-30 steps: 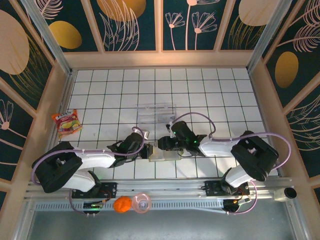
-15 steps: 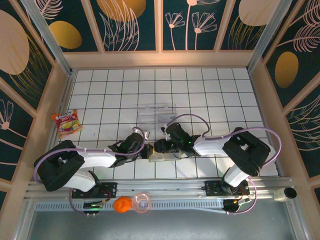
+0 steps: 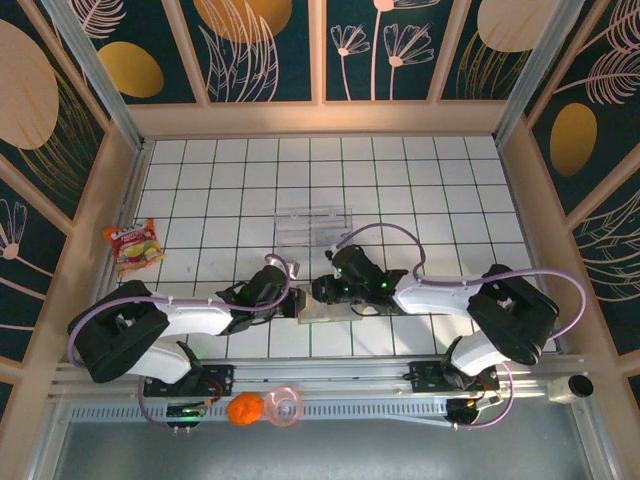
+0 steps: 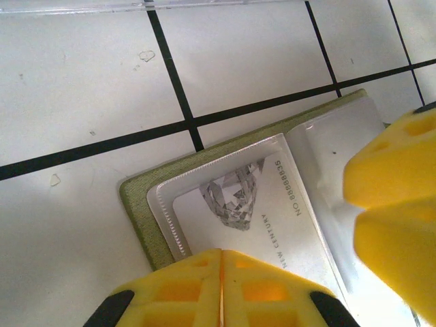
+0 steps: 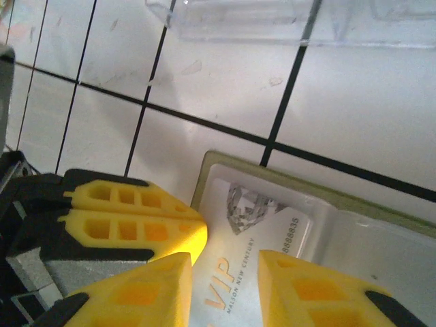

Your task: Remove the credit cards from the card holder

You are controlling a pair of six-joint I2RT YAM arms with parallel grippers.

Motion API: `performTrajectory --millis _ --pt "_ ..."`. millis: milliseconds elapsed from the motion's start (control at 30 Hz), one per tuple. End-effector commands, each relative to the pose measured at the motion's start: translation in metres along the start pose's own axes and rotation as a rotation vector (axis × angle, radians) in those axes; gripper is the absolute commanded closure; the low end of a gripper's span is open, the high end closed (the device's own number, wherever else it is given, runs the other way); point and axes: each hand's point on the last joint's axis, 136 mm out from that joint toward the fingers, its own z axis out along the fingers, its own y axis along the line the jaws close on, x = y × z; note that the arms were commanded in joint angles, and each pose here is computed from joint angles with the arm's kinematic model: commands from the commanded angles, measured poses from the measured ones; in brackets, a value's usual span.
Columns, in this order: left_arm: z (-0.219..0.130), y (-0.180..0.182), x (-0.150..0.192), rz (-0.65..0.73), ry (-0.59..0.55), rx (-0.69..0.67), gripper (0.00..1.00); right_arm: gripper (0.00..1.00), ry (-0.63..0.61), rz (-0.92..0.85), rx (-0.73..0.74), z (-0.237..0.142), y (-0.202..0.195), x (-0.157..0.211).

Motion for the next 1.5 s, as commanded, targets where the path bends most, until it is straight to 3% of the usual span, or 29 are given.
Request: performTrajectory --millis 0,267,533,733,900,1133,1467 --pt "-0.002 0.003 0.005 -0.008 0.010 -0.001 0.92 0.73 -0.009 -0.010 0.063 -0.001 -0.012 -0.007" --pt "-0.002 0.005 0.006 -0.012 0.011 -0.011 0.97 0.80 0.030 0.017 0.086 0.013 -0.027 -0.001" --pt "0.001 0.002 0.005 -0.008 0.014 -0.002 0.98 0.75 0.039 0.001 0.046 0.014 -0.016 0.005" --pt "-0.005 0.000 0.001 0.004 0.002 0.000 0.89 0.71 -0.004 -0.016 0.012 -0.003 -0.006 -0.001" --pt "-0.015 -0.004 -0.006 0.009 -0.028 0.004 0.83 0.71 0.042 -0.019 -0.033 -0.003 0.000 0.009" --pt "-0.008 0.008 0.007 0.025 0.019 -0.051 0.89 0.76 0.063 0.028 0.037 0.005 -0.022 0.013" --pt "-0.002 0.012 0.016 0.033 0.047 -0.067 0.94 0.75 0.111 0.007 0.004 0.015 -0.017 0.025"
